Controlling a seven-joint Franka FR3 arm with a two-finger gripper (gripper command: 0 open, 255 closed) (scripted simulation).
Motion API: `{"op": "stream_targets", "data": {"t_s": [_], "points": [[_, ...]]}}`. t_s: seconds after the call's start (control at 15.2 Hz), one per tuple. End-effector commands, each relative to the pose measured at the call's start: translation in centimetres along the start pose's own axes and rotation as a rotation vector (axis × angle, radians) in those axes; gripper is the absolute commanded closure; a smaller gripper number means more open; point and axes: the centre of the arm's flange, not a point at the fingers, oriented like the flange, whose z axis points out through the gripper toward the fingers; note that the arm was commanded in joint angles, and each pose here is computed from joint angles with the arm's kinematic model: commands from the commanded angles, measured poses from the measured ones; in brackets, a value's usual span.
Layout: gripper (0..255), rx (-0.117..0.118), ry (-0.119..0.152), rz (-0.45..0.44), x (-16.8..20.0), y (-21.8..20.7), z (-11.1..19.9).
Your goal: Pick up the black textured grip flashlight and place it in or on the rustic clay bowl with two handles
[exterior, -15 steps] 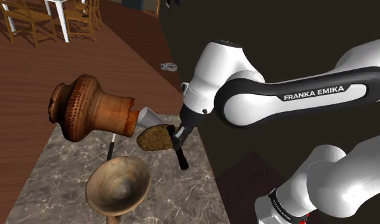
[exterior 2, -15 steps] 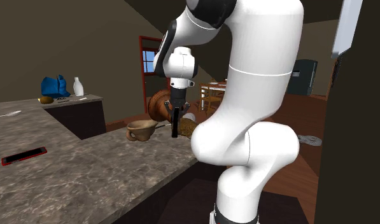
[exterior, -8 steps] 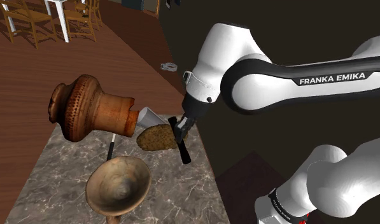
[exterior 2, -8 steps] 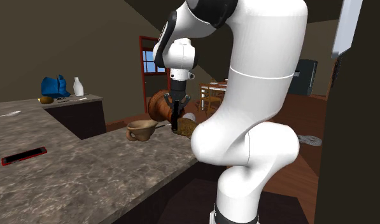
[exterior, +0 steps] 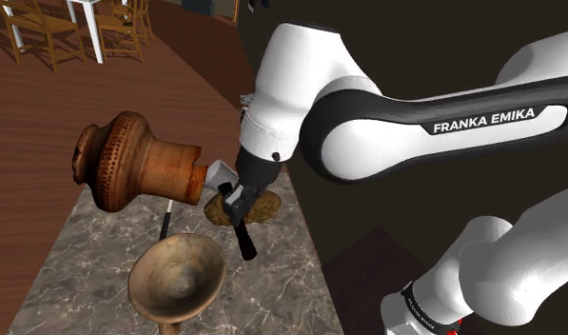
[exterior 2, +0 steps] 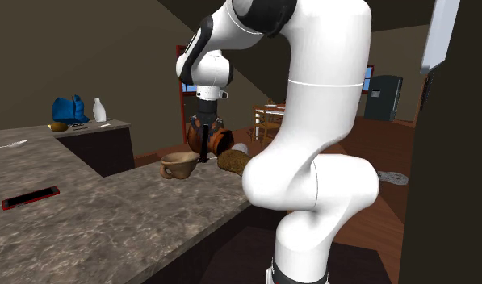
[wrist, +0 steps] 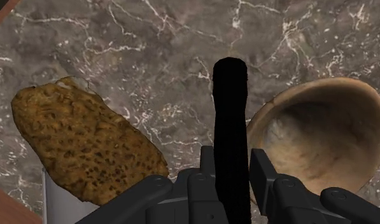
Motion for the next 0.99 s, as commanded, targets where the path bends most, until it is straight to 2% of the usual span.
{"op": "stream_targets", "data": {"t_s": [0.0,0.46,0.92], "points": [[255,0.001,0.000,0.002,0.8,-2.6,0.0],[255,0.001,0.000,0.002,4.0,-11.0,0.9],[255,0.001,0.000,0.002,3.8,-10.6,4.6]]}}
